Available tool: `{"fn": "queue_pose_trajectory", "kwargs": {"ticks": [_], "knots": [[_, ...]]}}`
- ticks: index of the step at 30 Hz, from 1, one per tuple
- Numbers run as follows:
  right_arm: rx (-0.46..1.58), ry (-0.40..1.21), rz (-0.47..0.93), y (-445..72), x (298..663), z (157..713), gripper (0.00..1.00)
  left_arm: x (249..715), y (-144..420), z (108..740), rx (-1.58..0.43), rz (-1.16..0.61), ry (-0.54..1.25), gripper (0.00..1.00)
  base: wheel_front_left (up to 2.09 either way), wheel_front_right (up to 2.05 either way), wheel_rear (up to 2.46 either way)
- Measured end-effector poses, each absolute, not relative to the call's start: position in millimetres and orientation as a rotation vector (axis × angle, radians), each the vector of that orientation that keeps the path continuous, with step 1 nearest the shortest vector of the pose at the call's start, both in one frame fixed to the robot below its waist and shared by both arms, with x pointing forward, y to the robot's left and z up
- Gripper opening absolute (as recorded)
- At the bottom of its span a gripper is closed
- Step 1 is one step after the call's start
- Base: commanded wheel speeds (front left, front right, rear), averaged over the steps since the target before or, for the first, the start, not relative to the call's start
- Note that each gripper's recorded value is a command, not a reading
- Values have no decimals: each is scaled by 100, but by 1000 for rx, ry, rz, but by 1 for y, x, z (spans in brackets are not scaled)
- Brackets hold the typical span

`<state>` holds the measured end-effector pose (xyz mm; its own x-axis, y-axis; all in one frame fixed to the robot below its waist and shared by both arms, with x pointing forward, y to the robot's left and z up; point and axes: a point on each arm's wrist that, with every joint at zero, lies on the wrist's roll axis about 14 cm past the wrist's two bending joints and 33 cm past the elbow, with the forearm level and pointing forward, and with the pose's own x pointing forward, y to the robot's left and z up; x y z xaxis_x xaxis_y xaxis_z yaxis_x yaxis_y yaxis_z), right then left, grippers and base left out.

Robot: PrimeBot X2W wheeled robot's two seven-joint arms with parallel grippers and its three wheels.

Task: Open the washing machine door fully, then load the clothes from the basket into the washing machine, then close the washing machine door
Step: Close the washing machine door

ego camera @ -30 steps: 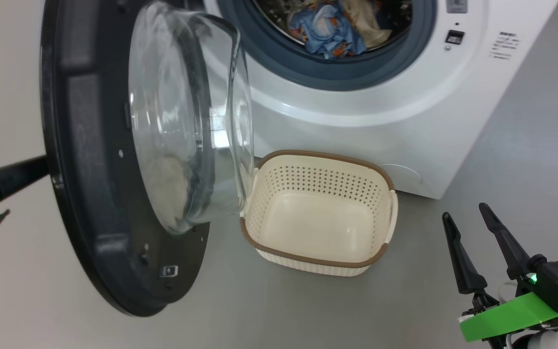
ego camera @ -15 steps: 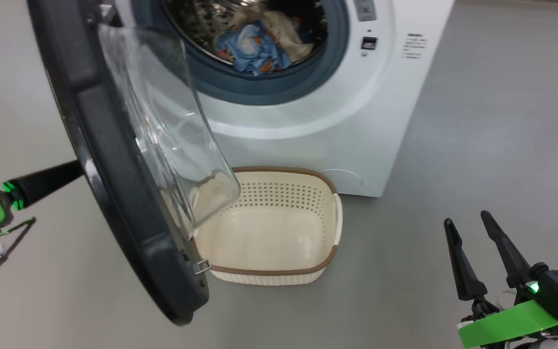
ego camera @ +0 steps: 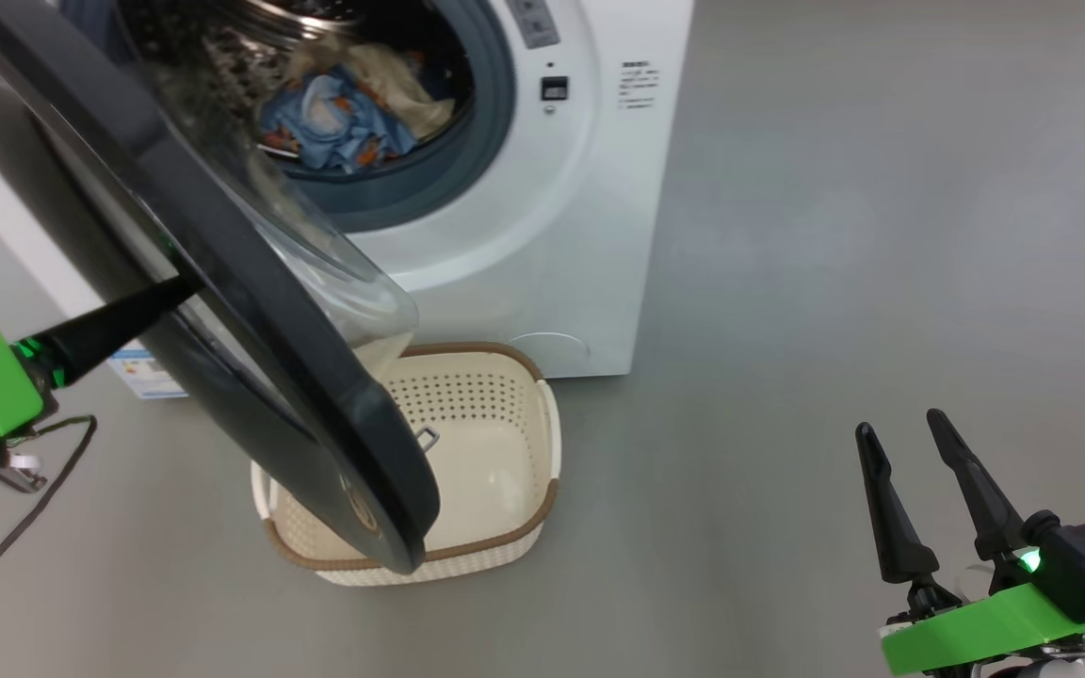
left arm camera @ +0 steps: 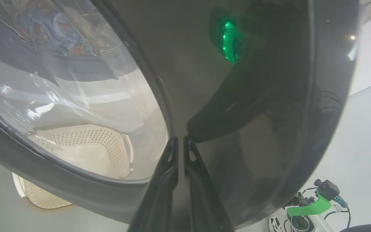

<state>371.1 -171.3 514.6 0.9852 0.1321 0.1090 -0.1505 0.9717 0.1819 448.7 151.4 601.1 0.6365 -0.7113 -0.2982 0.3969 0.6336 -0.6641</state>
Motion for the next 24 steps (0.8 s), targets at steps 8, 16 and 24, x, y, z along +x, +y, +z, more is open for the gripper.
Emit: {"fn": "queue_pose_trajectory", "kwargs": {"ticks": [8,16,24], "knots": [[194,-102,54,-196,357,515,100,478,125,608,-586,-715,543,0,0,0,0],[196,-77,-10,-211,351,506,100,500,99,605,-582,-755,535,0,0,0,0],[198,-81,5,-207,357,507,100,495,107,607,-591,-739,524,0,0,0,0]]}}
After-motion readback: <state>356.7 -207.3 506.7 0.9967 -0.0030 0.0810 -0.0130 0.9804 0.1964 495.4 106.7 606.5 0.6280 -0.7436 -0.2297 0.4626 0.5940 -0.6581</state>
